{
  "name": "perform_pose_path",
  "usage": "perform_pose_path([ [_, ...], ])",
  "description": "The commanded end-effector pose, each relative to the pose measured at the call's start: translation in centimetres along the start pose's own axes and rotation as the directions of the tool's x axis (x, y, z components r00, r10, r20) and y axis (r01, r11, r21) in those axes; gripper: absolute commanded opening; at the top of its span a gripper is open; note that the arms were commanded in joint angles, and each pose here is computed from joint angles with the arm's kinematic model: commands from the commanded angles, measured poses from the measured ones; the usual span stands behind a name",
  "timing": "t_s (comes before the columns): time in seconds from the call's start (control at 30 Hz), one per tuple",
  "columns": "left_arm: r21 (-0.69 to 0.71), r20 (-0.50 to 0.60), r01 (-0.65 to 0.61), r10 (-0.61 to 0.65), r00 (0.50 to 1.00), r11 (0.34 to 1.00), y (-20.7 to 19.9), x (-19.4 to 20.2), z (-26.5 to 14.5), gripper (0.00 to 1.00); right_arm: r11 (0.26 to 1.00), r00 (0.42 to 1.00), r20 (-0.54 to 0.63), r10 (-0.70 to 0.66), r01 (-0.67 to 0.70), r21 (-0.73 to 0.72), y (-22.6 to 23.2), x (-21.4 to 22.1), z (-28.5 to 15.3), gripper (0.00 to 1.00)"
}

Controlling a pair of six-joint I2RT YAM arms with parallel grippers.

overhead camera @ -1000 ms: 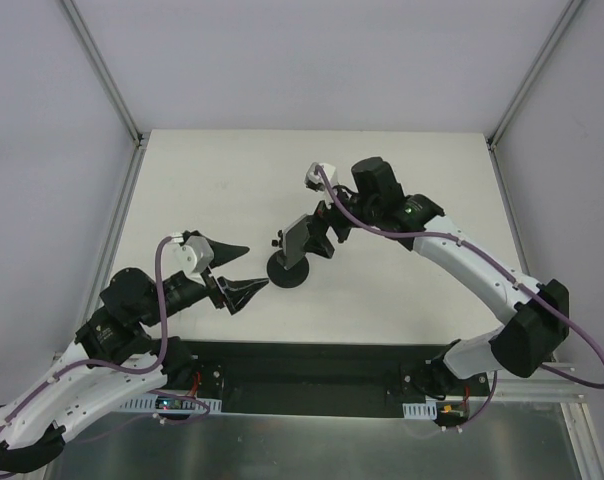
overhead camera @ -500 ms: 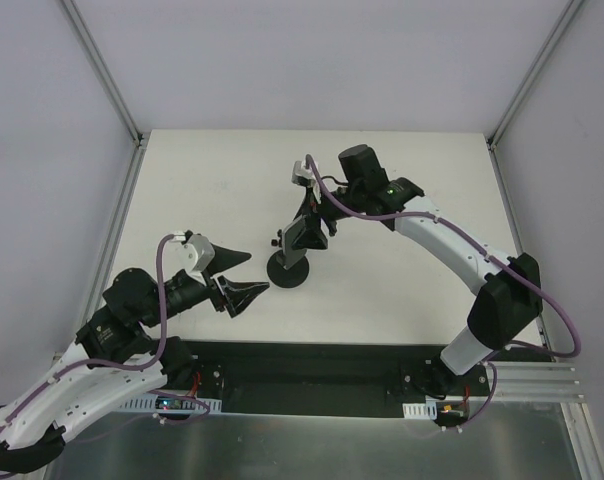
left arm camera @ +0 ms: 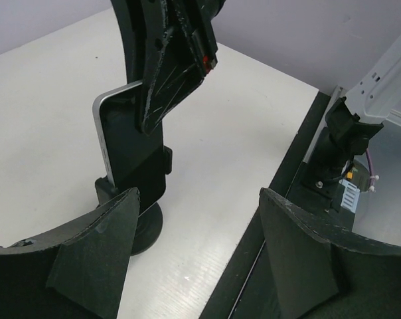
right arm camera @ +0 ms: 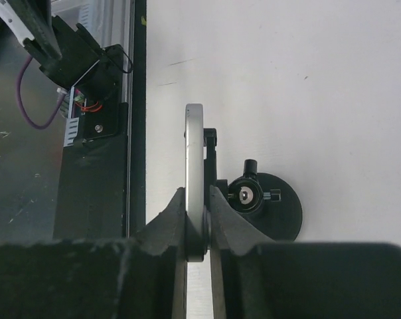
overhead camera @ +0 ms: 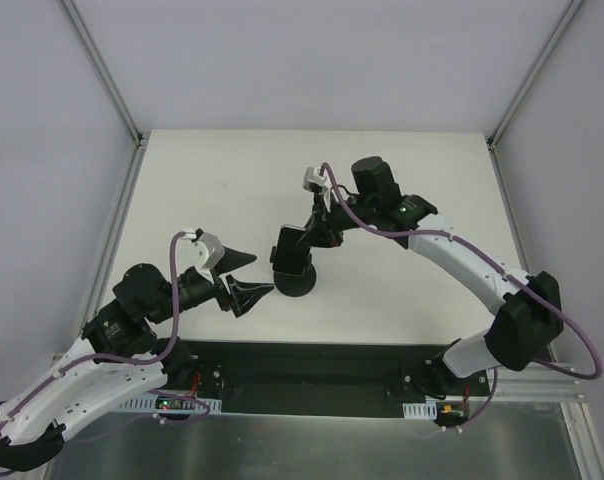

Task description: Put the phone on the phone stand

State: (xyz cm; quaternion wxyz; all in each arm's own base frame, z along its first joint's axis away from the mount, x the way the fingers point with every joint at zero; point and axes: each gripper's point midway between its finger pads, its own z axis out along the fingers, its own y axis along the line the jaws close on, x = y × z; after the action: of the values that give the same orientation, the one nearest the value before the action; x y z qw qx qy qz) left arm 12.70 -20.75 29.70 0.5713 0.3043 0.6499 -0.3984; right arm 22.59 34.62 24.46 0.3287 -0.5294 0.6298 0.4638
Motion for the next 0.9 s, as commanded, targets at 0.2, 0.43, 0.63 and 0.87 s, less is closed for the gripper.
perform_pose_path([
  [0.2, 0.026, 0.019, 0.014, -0.015, 1.000, 1.000, -0.5, -0.6, 0.7, 0.71, 0.467, 0.979, 0.144, 0.142, -0.194, 0.862, -6.5, 1.9, -15.7, 0.01],
  [0.43, 0.055, -0.022, 0.001, 0.000, 1.000, 0.999, -0.7, -0.1, 1.9, 0.71, -0.178, 0.892, 0.404, 0.204, -0.372, 0.911, -4.6, 10.3, -31.8, 0.01],
  [0.63, 0.100, -0.033, -0.013, 0.017, 0.999, 0.995, -1.4, -0.7, 2.7, 0.71, -0.591, 0.879, 0.466, 0.096, -0.327, 0.737, 1.4, 12.7, -41.0, 0.01],
  [0.87, 0.154, -0.046, -0.002, 0.009, 0.999, 0.988, -2.2, -0.6, 3.5, 0.71, -0.640, 0.827, 0.559, 0.067, -0.395, 0.660, 2.3, 15.4, -42.1, 0.01],
])
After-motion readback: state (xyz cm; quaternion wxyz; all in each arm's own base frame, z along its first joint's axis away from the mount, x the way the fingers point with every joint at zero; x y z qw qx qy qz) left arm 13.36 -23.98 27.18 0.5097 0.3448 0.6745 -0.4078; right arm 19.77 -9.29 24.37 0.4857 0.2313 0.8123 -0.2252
